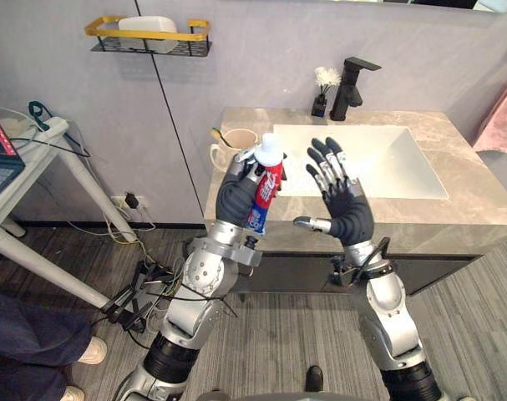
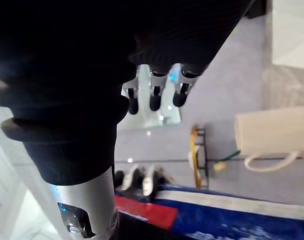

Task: Organize washtable

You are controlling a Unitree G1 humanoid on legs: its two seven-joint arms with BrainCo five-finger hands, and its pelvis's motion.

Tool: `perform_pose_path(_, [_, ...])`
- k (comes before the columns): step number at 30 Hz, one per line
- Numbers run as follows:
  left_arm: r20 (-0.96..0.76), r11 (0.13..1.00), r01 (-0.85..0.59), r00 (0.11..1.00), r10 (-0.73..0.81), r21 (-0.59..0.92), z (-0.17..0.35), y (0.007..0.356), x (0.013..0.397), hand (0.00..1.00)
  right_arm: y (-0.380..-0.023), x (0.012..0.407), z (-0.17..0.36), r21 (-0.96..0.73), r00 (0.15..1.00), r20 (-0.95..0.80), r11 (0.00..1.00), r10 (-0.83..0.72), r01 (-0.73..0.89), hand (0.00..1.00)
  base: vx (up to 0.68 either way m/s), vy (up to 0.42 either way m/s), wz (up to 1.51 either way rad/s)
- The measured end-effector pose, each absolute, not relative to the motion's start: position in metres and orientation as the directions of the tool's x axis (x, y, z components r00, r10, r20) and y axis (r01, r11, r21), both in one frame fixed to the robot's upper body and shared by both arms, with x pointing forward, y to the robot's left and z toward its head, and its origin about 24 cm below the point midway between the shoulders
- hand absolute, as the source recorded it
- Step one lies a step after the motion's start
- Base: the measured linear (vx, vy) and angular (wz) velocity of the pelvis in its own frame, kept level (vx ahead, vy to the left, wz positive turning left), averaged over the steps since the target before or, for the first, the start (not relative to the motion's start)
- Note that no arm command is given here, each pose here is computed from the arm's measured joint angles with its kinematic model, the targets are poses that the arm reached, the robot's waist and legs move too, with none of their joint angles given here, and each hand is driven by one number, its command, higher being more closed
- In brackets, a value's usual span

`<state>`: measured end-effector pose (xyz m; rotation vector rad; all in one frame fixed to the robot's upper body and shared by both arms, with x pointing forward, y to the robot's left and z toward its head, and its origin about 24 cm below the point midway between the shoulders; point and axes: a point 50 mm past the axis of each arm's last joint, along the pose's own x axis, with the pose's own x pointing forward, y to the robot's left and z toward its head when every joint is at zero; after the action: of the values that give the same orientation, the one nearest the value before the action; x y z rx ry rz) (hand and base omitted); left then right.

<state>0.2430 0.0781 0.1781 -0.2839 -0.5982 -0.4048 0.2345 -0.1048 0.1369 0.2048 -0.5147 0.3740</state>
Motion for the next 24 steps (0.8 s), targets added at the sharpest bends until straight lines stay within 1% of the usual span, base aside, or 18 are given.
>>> perform_pose_path(3, [0.616, 0.879, 0.454, 0.737, -0.278, -0.147, 0.183, 0.078, 0.240, 1.00, -0.103, 0.239, 0.124, 0.118, 0.831, 0.460, 0.906, 0.313, -0.406, 0.00, 0.00, 0.000, 0.00])
perform_pose_path(6, [0.618, 0.874, 0.460, 0.736, -0.277, -0.155, 0.183, 0.077, 0.240, 1.00, -0.098, 0.239, 0.119, 0.119, 0.836, 0.429, 0.896, 0.342, -0.427, 0.00, 0.00, 0.000, 0.00])
perform_pose_path(13, [0.632, 0.859, 0.490, 0.716, -0.298, -0.149, 0.188, 0.070, 0.239, 1.00, -0.095, 0.243, 0.103, 0.154, 0.865, 0.368, 0.895, 0.341, -0.418, 0.00, 0.00, 0.000, 0.03])
perform_pose_path(19, [0.652, 0.845, 0.517, 0.689, -0.317, -0.135, 0.194, 0.065, 0.237, 1.00, -0.094, 0.246, 0.109, 0.130, 0.861, 0.384, 0.903, 0.335, -0.409, 0.00, 0.00, 0.000, 0.02])
perform_pose_path(22, [0.652, 0.846, 0.517, 0.688, -0.318, -0.132, 0.194, 0.065, 0.237, 1.00, -0.091, 0.247, 0.117, 0.060, 0.841, 0.412, 0.910, 0.352, -0.410, 0.00, 0.00, 0.000, 0.00])
perform_pose_path(24, [0.652, 0.846, 0.516, 0.688, -0.319, -0.132, 0.194, 0.065, 0.237, 1.00, -0.090, 0.245, 0.123, 0.042, 0.827, 0.436, 0.910, 0.355, -0.413, 0.00, 0.00, 0.000, 0.00])
